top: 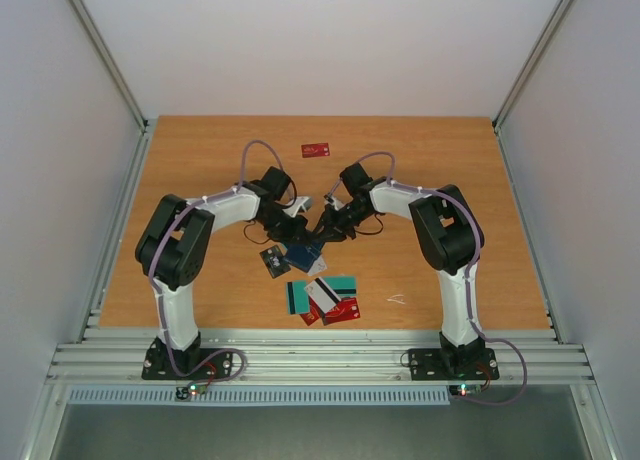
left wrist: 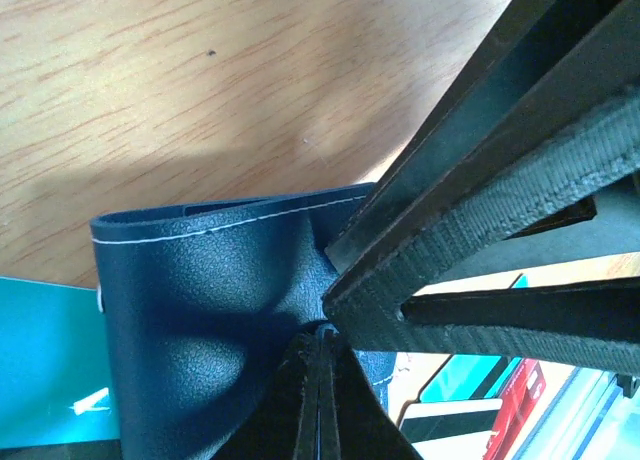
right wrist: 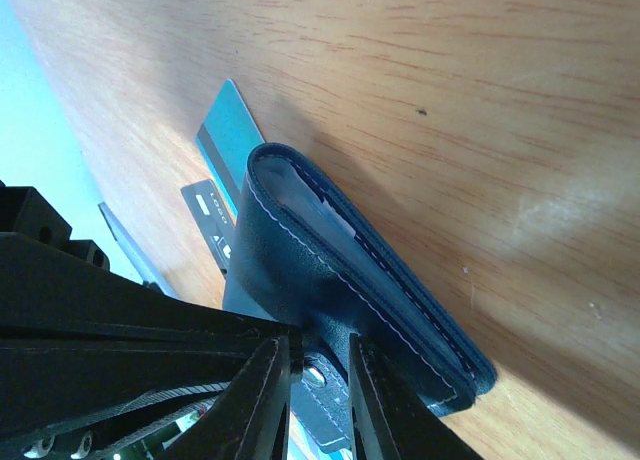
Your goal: Put the credit cards into the card holder
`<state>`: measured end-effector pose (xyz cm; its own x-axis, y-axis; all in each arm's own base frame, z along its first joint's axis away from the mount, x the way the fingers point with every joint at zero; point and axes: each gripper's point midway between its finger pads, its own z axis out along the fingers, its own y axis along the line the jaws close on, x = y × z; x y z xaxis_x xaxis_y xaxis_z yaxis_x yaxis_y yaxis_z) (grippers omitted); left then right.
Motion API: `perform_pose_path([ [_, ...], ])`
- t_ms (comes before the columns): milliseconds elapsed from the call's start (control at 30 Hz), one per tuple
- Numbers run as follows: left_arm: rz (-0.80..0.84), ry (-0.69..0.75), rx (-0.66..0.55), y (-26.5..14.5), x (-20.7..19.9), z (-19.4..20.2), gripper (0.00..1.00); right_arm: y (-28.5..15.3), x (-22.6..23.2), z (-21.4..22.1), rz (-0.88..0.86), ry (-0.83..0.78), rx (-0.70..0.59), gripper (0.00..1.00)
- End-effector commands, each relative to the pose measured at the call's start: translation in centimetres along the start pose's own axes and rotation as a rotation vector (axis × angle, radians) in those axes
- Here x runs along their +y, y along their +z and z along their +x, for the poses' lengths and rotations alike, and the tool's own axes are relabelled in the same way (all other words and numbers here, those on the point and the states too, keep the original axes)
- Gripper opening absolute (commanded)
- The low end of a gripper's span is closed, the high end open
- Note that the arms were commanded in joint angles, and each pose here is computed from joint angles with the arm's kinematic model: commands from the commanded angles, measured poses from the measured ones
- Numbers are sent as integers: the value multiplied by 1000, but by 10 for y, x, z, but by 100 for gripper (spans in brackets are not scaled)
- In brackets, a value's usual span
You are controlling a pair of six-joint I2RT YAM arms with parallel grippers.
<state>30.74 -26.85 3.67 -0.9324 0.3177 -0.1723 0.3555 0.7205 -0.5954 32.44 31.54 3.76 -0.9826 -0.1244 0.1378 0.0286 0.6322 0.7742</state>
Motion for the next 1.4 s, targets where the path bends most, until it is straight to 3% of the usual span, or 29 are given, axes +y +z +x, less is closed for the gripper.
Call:
perform_pose_path([
  [0,5,-22,30,5,-4,5,0,7,-15,-4,46,28,-2,19],
  [600,-38,-30,55,10,-1,22,0,7,-16,-3,52,31,-5,19],
  [1000,-68,2,-36,-16,-15,0,0,8,-19,0,53,35,0,19],
  [1367,-76,-14,-11,-2,-3,2,0,8,-21,3,56,32,8,19],
])
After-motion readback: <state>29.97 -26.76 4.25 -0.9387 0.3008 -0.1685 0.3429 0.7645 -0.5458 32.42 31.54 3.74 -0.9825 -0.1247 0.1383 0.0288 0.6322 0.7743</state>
